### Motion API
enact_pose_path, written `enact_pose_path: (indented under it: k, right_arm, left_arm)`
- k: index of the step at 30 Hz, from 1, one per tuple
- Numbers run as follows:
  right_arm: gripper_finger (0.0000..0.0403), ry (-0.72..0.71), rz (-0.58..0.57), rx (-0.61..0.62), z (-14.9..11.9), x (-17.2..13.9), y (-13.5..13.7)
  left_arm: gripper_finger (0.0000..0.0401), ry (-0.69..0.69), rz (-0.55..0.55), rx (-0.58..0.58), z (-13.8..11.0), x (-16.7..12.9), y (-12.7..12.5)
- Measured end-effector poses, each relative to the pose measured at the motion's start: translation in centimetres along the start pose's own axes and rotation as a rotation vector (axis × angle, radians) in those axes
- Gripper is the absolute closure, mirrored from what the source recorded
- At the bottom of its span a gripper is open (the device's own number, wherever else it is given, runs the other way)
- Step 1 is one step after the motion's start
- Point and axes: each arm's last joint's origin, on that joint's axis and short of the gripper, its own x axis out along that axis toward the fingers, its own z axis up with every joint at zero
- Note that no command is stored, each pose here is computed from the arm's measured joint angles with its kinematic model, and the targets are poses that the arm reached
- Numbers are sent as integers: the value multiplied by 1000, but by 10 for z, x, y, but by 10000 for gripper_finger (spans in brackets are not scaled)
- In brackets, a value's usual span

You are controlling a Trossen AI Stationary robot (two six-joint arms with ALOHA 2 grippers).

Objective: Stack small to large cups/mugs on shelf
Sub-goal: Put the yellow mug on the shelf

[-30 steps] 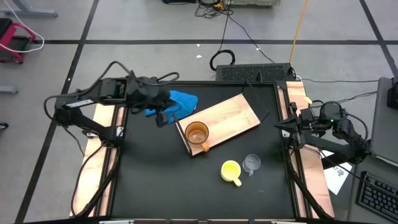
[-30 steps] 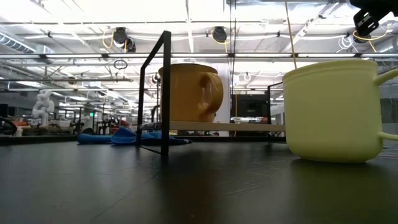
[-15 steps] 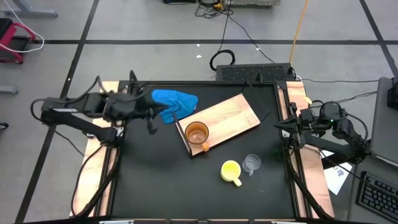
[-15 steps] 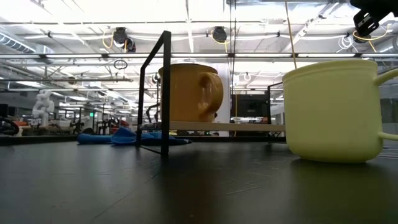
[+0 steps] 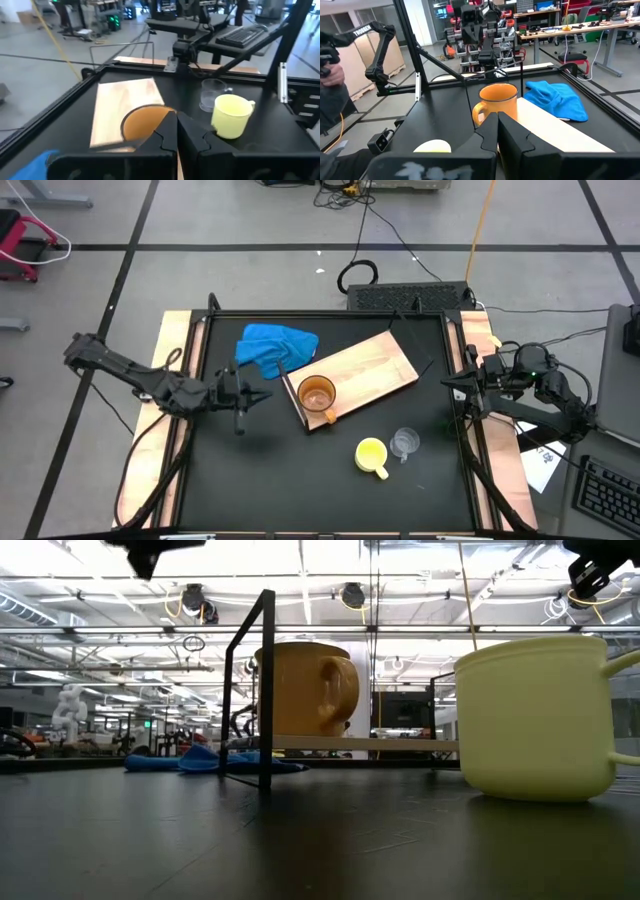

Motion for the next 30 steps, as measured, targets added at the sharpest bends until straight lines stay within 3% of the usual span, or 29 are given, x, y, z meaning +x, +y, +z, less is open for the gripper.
enact_pose_path:
  k: [12,18,24,30]
  right_arm:
    - [403,0,1,-4,0,0,0]
    - [403,-12,2,-15,1,0,0]
    - [403,-16,2,-25,2,0,0]
    - [403,-15,2,-28,2,0,0]
  left_arm:
    - [401,-101,2,-32,-48,-38,21]
    - [401,-143,-35,32,-61,-47,30]
    - [401,-147,-193,147,-68,-47,31]
    - [401,-126,-214,209,-76,-42,36]
